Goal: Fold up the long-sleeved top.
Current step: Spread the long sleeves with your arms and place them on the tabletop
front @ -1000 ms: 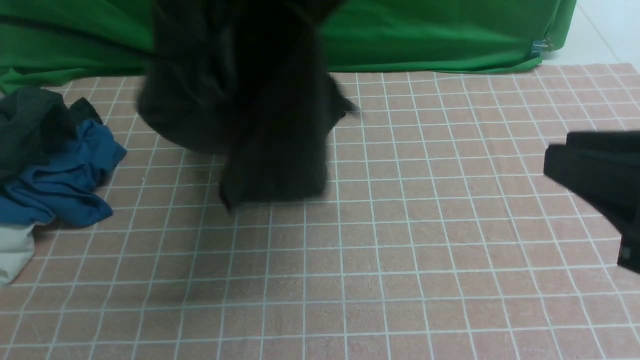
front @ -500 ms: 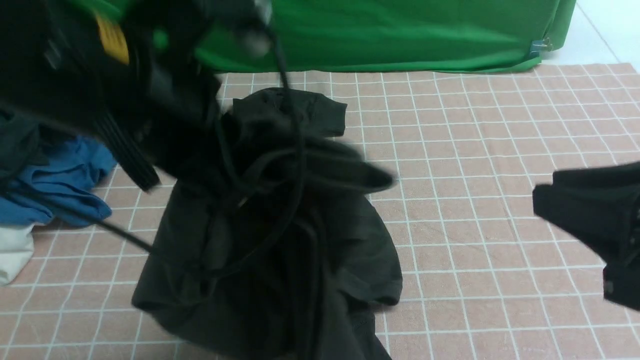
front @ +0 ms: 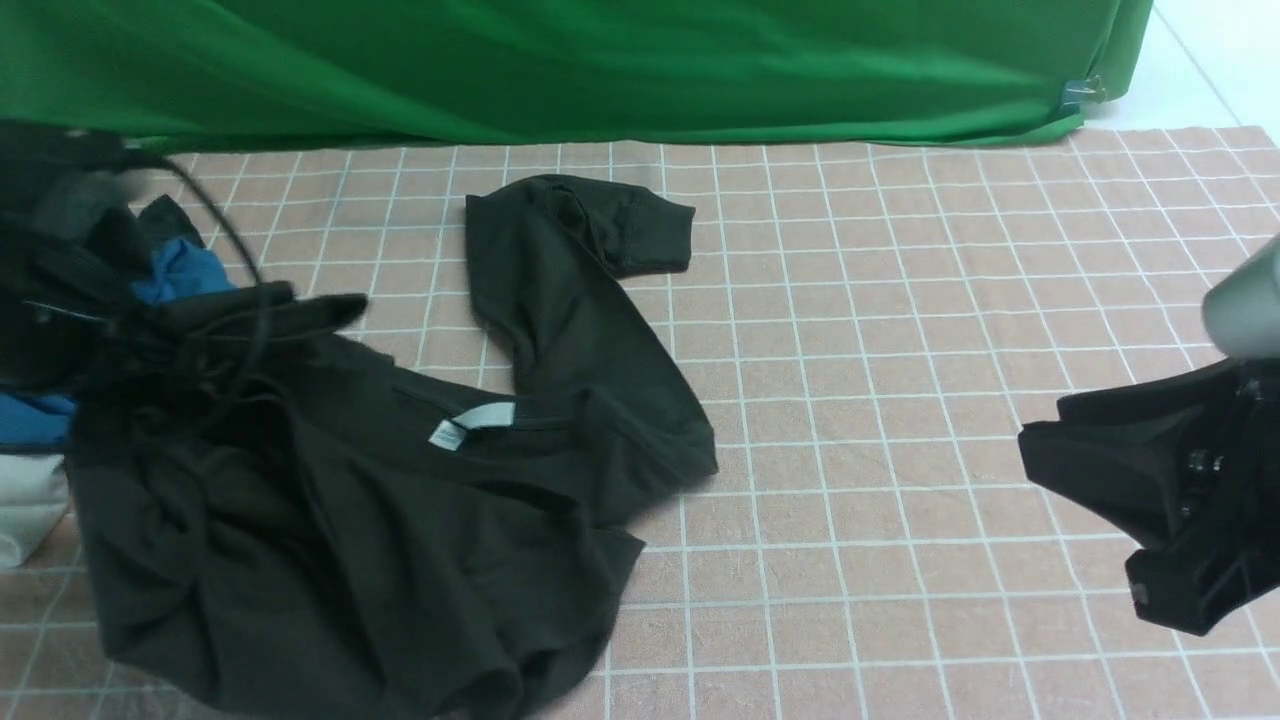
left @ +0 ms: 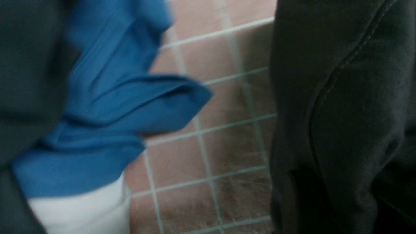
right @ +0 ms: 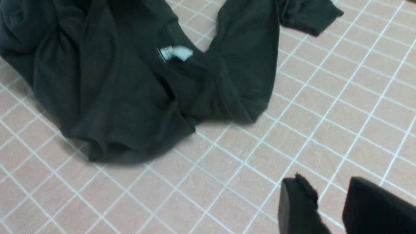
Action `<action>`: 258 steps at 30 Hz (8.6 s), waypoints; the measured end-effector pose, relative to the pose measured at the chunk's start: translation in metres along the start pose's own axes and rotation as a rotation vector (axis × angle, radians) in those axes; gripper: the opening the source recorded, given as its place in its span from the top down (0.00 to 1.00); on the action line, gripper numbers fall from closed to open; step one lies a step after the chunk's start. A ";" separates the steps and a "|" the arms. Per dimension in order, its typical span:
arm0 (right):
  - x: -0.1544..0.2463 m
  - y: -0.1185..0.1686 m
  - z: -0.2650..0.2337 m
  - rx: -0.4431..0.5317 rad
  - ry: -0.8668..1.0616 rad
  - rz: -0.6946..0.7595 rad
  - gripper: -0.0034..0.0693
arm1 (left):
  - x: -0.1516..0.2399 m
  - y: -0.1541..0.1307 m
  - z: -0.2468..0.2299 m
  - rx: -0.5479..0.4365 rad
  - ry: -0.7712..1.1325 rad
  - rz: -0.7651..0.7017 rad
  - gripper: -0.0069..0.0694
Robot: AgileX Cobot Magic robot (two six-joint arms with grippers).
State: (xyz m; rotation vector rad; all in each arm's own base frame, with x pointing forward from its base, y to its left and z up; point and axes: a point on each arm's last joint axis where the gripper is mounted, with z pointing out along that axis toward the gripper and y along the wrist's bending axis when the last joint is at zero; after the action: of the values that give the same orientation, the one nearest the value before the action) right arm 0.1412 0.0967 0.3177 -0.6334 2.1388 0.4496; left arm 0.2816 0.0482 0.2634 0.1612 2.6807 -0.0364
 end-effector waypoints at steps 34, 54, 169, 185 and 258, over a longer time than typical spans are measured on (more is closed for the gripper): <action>0.000 0.000 0.001 0.000 0.005 -0.010 0.62 | 0.103 -0.175 0.004 0.295 0.087 0.766 0.29; 0.000 0.000 0.001 0.000 0.005 -0.010 0.62 | 0.099 -0.165 0.036 0.115 -0.038 0.786 0.73; -0.172 -0.055 -0.034 0.118 -0.006 -0.035 0.89 | 0.018 -0.117 -0.255 -0.125 -0.576 0.641 0.88; -0.143 -0.073 -0.064 0.449 0.110 0.051 0.89 | 0.008 -0.121 -0.224 -0.220 -0.396 0.764 0.88; -0.048 -0.215 0.171 0.151 0.483 0.445 0.91 | 0.071 -0.129 -0.114 -0.065 -0.095 0.670 0.88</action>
State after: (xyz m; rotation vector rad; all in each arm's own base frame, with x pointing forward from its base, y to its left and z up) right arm 0.3984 0.0245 0.2371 -0.1803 2.7595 0.3902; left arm 0.1532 -0.0663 0.3340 0.9913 2.3976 0.2428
